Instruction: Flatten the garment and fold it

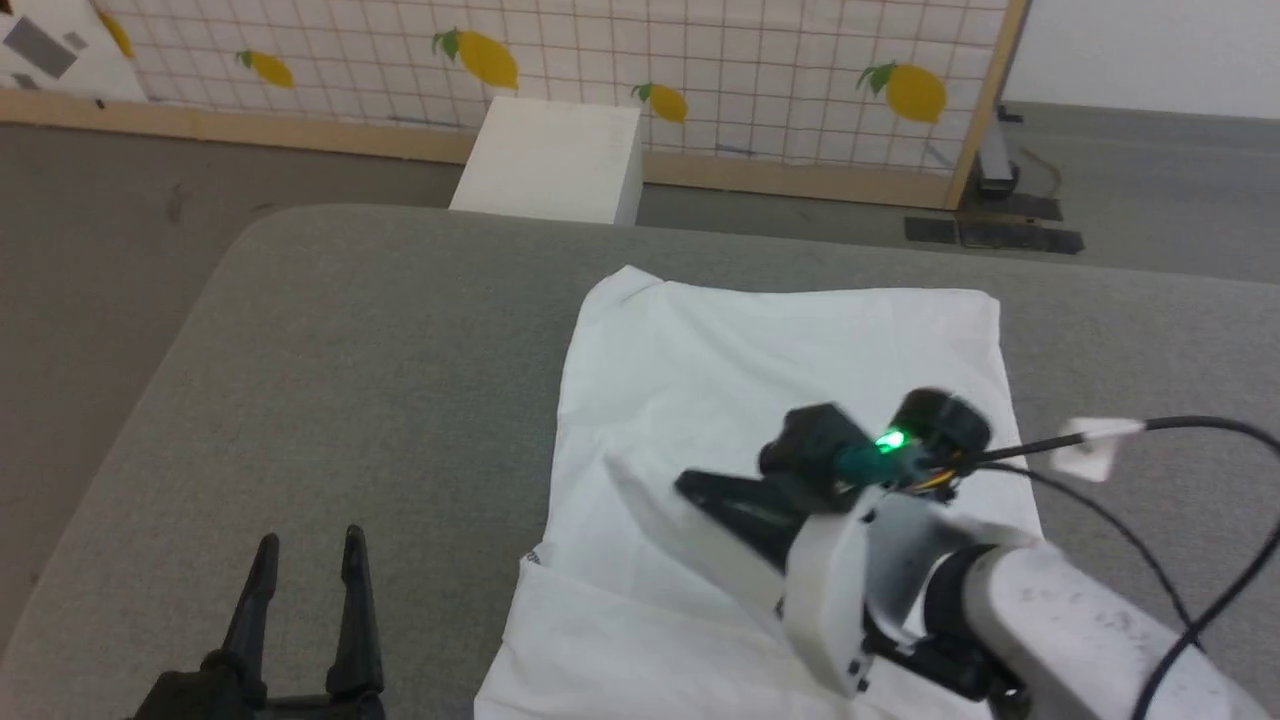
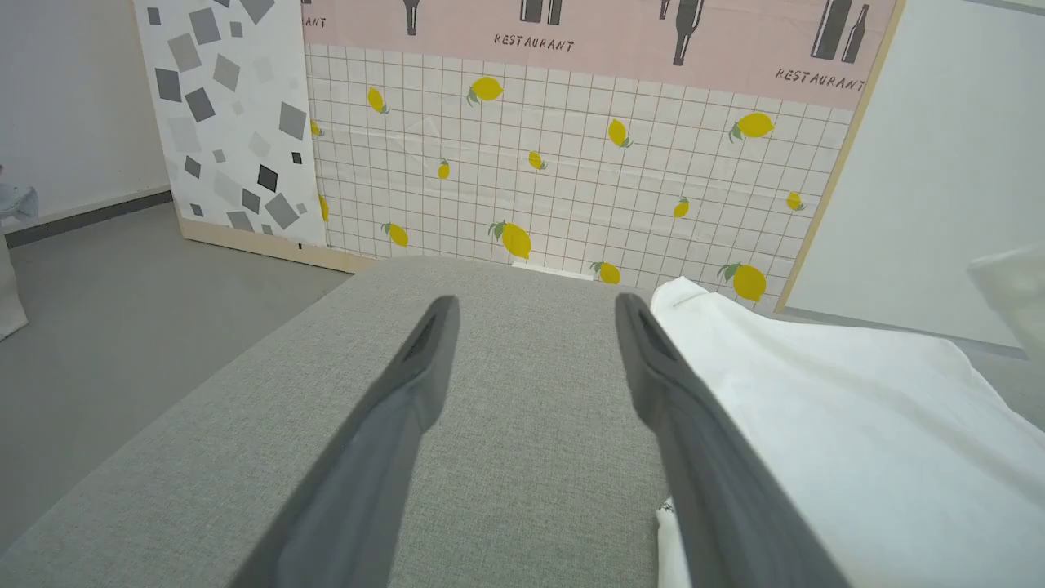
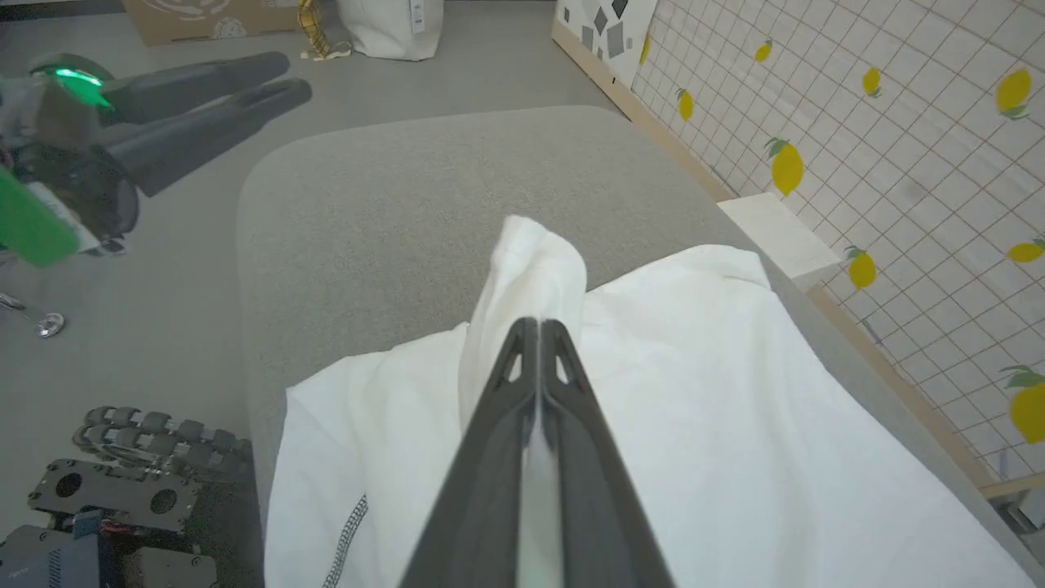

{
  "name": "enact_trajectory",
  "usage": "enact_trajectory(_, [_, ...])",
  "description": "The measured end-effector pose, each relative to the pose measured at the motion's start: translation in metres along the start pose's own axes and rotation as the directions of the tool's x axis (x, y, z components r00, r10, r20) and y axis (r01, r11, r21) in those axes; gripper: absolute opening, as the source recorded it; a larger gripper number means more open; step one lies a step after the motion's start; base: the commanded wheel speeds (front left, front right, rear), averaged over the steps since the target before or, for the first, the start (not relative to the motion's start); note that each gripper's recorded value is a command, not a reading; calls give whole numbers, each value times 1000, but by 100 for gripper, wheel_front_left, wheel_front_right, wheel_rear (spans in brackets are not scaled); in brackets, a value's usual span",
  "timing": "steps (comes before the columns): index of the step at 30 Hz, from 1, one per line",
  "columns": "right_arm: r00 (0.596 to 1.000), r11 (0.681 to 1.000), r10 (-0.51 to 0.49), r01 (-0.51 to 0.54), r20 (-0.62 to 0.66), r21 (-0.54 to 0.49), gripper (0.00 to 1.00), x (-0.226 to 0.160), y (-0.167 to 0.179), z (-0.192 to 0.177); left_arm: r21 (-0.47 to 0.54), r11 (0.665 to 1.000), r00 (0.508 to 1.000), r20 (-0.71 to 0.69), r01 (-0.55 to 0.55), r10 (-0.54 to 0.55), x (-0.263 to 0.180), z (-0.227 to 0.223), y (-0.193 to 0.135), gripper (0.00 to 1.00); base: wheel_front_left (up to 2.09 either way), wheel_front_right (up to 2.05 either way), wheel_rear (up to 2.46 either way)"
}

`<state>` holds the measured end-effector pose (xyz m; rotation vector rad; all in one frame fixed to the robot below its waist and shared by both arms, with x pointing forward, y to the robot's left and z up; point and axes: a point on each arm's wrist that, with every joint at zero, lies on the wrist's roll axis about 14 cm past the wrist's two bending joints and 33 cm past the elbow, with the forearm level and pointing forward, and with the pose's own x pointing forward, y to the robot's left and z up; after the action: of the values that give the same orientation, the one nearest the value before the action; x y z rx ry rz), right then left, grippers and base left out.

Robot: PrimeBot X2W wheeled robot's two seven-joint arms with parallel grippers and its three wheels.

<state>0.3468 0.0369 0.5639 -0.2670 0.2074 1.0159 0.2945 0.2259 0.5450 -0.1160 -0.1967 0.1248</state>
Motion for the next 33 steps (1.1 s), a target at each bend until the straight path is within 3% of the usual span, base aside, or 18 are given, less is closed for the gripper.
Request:
enact_trajectory(11, [965, 980, 193, -181, -177, 79, 0, 58, 56, -72, 4, 998, 998, -32, -57, 57, -5, -10, 13, 100, 0, 0, 0])
enact_trajectory(25, [914, 973, 226, -197, -338, 117, 0, 80, 79, -135, 0, 997, 996, -38, -80, 80, -10, -11, 18, 100, 0, 0, 0])
enact_trajectory(27, [910, 974, 221, -190, -351, 123, 33, 80, 80, -140, -1, 997, 996, -39, -80, 80, -10, -12, 18, 100, 0, 0, 0])
enact_trajectory(28, [911, 975, 218, -183, -351, 129, 85, 80, 80, -141, -2, 997, 996, -38, -79, 79, -11, -12, 17, 100, 0, 0, 0])
enact_trajectory(29, [912, 975, 215, -178, -350, 134, 100, 80, 80, -141, -3, 997, 996, -36, -79, 78, -11, -11, 17, 100, 0, 0, 0])
enact_trajectory(33, [925, 970, 223, -179, -307, 166, 100, 81, 87, -128, -6, 997, 997, -22, -71, 71, -11, -8, 16, 100, 0, 0, 0])
